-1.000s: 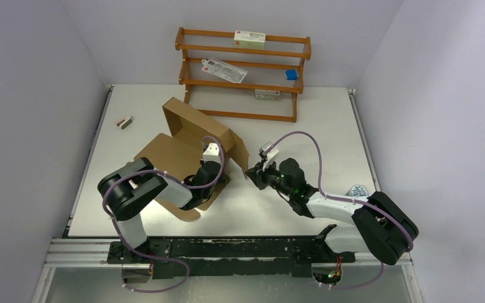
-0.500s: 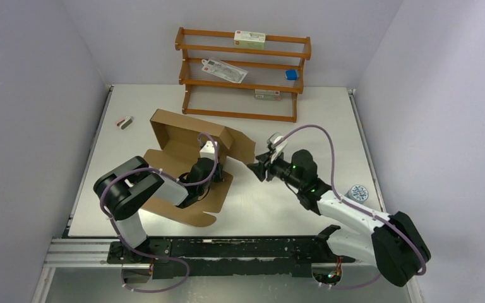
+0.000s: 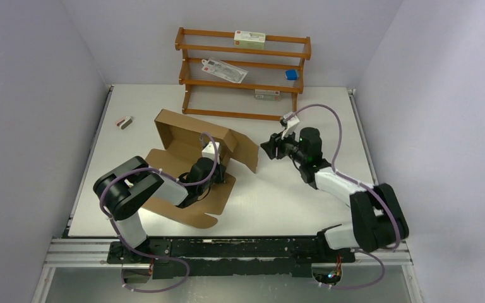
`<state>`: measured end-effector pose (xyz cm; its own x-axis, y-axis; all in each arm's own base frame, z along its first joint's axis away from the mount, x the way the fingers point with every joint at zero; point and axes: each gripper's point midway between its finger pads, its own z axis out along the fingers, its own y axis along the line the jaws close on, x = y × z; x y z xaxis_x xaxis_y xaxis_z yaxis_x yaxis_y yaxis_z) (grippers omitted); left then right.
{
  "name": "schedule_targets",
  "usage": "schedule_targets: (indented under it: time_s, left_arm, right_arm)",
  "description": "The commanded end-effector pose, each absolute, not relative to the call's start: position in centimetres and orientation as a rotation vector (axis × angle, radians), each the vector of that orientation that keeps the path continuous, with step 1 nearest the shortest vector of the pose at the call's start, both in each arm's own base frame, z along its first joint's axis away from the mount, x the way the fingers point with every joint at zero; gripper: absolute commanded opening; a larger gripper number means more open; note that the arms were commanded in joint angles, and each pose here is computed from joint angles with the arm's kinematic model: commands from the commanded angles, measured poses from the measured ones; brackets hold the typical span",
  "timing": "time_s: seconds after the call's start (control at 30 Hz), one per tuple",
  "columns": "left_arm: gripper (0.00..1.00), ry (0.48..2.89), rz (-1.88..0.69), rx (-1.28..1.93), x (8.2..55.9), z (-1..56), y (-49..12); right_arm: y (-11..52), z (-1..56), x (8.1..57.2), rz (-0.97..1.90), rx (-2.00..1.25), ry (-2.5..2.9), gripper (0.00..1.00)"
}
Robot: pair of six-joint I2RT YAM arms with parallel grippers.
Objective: Fold the paper box
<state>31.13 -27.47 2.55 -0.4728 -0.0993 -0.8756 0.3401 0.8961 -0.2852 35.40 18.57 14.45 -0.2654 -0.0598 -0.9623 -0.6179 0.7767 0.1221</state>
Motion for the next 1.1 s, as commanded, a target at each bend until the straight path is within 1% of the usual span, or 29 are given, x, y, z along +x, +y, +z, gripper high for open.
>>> schedule_targets:
  time_s: [0.0, 0.27, 0.4, 0.57, 0.63, 0.9, 1.0, 1.07]
  left_arm:
    - [0.05, 2.002, -0.568, 0.212, 30.7, 2.7, -28.1]
    - [0.05, 2.016, -0.590, 0.242, 30.6, 2.2, -28.8]
    - [0.05, 2.018, -0.608, 0.255, 30.5, 2.2, -29.2]
    - [0.05, 2.012, -0.637, 0.275, 30.3, 2.5, -29.7]
    - [0.05, 2.011, -0.656, 0.287, 30.1, 2.5, -29.9]
    - [0.05, 2.007, -0.720, 0.340, 29.3, 2.6, -30.7]
    - [0.08, 2.016, -0.727, 0.351, 28.9, 2.6, -30.7]
    - [0.11, 2.017, -0.723, 0.345, 28.7, 2.9, -30.3]
  right_arm:
    - [21.3, 14.3, 35.6, 0.705, -0.655, 1.714, 0.51]
    - [26.0, 12.4, 33.2, 0.895, -0.825, 1.674, 0.52]
    - [27.6, 11.8, 31.9, 0.941, -0.912, 1.641, 0.53]
    - [28.7, 11.3, 31.4, 0.976, -0.934, 1.632, 0.55]
    - [29.1, 11.3, 31.4, 0.988, -0.935, 1.627, 0.57]
    - [30.8, 11.0, 31.8, 1.040, -0.911, 1.602, 0.73]
    - [31.0, 10.5, 31.9, 1.050, -0.910, 1.605, 0.74]
    - [31.0, 9.9, 31.8, 1.053, -0.912, 1.616, 0.74]
